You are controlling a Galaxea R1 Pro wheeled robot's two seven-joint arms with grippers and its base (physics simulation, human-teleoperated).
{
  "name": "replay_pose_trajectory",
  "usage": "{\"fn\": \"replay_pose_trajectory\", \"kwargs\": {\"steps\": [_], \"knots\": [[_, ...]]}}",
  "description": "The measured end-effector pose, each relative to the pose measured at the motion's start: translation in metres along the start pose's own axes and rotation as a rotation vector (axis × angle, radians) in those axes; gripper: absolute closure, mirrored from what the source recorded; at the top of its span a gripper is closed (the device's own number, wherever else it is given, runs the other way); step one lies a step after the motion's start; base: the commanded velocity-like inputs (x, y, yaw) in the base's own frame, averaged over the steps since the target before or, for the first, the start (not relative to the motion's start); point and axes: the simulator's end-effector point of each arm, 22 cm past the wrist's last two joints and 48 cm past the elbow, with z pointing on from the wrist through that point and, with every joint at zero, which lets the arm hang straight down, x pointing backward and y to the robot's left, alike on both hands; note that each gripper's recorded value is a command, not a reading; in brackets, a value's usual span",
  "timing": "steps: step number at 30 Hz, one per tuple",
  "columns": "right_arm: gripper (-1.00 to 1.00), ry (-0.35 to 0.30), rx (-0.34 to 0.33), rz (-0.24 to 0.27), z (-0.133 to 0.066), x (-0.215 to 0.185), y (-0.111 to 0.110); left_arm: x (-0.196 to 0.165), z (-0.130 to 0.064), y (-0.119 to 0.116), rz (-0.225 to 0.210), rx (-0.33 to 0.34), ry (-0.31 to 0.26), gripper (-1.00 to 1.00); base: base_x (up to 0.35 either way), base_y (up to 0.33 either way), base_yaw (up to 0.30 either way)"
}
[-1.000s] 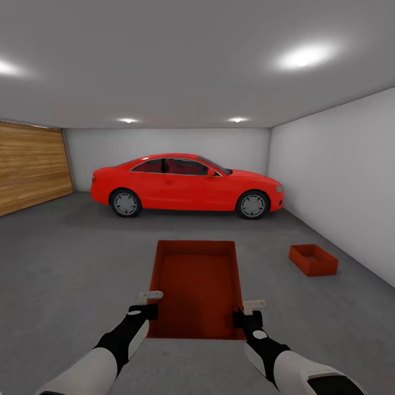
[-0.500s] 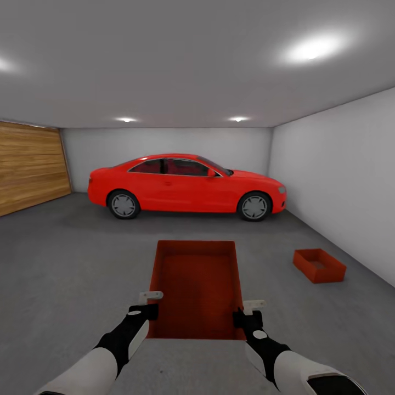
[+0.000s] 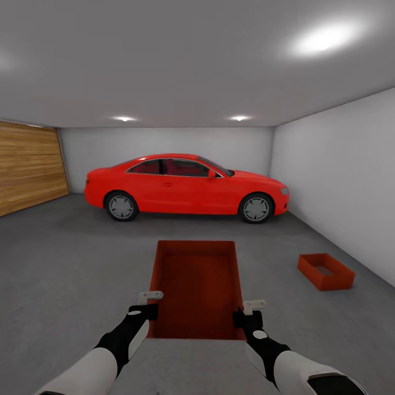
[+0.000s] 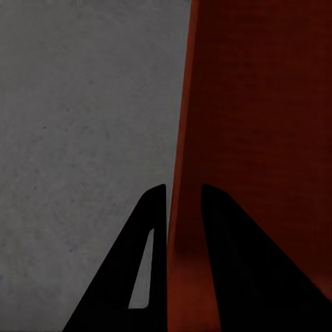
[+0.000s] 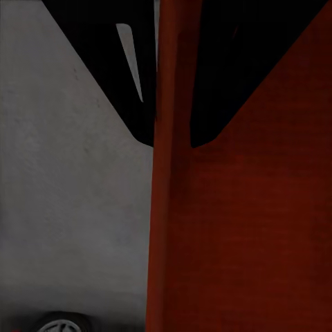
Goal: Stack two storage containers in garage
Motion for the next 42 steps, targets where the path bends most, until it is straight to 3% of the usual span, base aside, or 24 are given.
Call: {"fn": "replay_pose_trajectory", "kwargs": {"steps": [42], "knots": [[1.0, 0.002, -0.001, 0.0, -0.0001, 0.0006, 0.0001, 0.001, 0.0, 0.0001, -0.001, 0.0, 0.002, 1.0, 0.32, 0.0, 0.0]]}}
